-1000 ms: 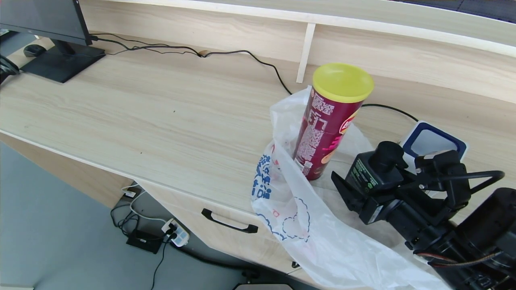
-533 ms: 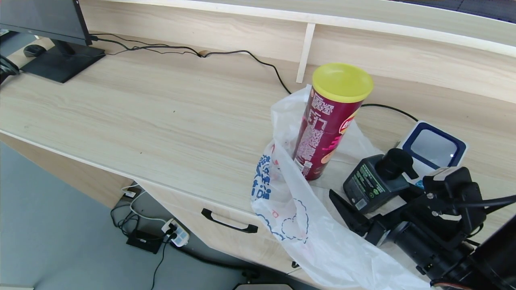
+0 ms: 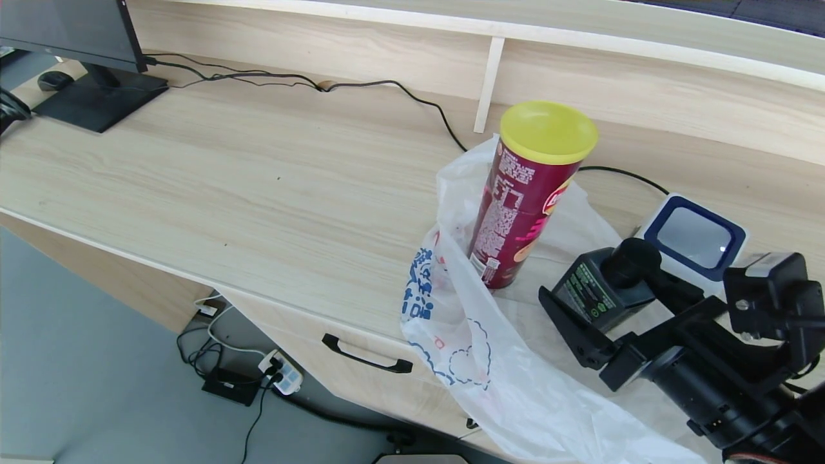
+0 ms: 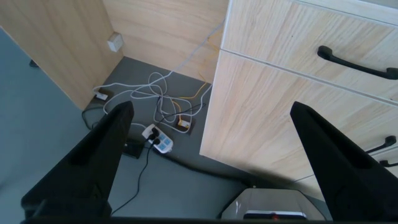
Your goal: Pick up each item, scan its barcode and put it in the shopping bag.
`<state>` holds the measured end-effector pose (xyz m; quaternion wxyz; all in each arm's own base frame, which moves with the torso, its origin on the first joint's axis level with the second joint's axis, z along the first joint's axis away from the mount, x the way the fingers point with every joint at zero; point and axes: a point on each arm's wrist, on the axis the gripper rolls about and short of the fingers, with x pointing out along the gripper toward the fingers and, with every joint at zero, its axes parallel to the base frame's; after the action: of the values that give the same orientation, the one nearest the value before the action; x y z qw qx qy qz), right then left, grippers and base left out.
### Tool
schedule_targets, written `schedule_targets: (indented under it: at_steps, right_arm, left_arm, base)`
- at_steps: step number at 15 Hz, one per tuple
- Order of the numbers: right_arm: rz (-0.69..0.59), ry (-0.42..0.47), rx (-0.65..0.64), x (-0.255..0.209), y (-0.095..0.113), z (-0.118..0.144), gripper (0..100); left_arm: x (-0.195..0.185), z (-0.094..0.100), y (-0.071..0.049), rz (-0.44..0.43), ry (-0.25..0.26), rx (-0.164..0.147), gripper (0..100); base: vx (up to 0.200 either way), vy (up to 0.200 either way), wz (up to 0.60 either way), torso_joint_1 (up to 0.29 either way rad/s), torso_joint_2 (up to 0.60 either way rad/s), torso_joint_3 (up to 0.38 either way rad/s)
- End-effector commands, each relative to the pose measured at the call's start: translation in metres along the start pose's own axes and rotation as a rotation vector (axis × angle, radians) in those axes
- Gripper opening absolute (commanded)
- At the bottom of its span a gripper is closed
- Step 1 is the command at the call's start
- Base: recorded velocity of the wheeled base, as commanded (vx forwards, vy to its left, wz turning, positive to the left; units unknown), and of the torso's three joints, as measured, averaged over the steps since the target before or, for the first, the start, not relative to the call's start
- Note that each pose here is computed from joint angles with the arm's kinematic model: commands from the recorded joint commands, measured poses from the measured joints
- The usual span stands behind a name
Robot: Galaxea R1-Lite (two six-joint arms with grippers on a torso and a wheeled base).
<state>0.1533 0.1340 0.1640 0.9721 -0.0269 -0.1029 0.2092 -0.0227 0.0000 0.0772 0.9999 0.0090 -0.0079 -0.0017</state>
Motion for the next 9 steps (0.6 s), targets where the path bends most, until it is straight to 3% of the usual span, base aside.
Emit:
schedule_targets:
  at_steps: [1, 9]
  right_arm:
    - [-0.004, -0.042, 0.002, -0.005, -0.003, 0.010, 100]
    - [-0.012, -0.095, -0.009, -0.034, -0.014, 0.022, 100]
  left_arm:
    - [0.000, 0.000, 0.000, 0.001, -0.001, 0.000, 100]
    - [0.000, 0.000, 0.000, 0.001, 0.000, 0.000, 100]
  base:
    - [0.000, 0.000, 0.00, 0.000, 0.00, 0.000]
    - [0.000, 0.000, 0.00, 0.000, 0.00, 0.000]
